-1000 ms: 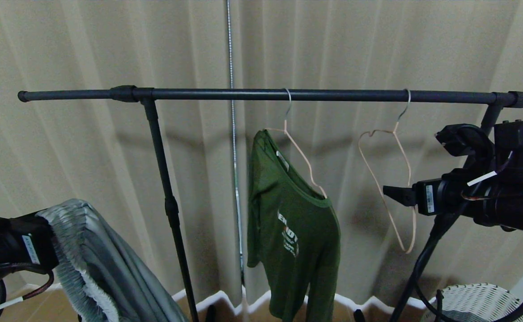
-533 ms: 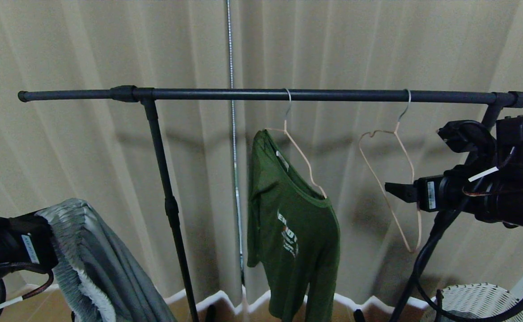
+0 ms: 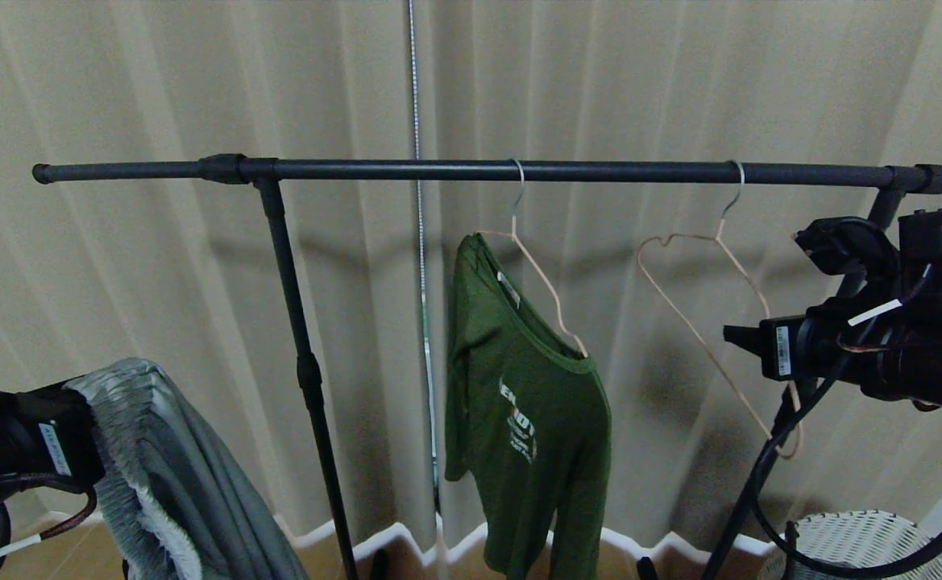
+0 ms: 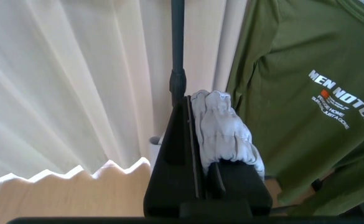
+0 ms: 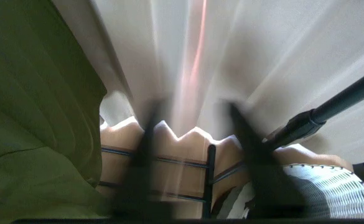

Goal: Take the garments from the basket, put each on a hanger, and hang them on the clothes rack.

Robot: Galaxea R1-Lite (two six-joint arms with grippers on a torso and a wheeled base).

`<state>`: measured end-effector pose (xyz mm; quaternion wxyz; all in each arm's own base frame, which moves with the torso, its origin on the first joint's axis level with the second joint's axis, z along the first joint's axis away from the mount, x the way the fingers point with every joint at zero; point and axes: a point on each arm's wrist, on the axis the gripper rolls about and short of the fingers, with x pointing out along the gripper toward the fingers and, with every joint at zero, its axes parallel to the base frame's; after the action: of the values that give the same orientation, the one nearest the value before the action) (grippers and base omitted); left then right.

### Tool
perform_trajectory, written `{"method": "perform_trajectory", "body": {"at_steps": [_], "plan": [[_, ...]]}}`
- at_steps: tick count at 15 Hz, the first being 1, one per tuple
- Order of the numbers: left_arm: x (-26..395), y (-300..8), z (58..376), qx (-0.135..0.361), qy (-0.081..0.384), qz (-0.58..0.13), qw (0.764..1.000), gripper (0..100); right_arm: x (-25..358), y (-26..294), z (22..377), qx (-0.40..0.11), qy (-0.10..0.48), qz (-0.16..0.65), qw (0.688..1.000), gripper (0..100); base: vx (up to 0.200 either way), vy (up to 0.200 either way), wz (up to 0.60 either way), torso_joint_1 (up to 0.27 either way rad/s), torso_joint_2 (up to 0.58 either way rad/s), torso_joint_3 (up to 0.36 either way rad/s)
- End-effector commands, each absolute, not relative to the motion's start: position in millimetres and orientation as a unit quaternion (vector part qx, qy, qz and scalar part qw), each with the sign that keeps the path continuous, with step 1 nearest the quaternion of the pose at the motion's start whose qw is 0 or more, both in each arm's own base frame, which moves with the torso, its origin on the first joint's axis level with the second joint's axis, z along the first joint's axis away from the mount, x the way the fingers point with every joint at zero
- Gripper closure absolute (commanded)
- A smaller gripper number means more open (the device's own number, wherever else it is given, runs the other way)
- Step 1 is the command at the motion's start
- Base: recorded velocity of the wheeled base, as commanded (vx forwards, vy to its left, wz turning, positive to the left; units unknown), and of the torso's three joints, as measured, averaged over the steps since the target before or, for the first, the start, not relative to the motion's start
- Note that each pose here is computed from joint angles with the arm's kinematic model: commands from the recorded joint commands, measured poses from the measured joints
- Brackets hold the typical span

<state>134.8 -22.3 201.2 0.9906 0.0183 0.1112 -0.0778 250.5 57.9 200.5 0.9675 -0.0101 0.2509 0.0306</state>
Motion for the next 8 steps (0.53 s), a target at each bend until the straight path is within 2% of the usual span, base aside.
{"method": "perform_trajectory", "body": {"at_steps": [1, 8], "plan": [[135.0, -22.3, 200.8, 0.018, 0.112, -0.078, 0.99, 100, 250.6, 57.9, 201.3, -0.01, 0.249, 0.031, 0.968, 100, 0.0, 0.0, 0.0, 0.0, 0.0, 0.0], [134.6, -22.0, 200.1, 0.02, 0.113, -0.076, 0.99, 100, 248.5, 55.4, 204.8, -0.006, 0.238, 0.027, 0.971, 100, 0.0, 0.0, 0.0, 0.0, 0.0, 0.0]]}}
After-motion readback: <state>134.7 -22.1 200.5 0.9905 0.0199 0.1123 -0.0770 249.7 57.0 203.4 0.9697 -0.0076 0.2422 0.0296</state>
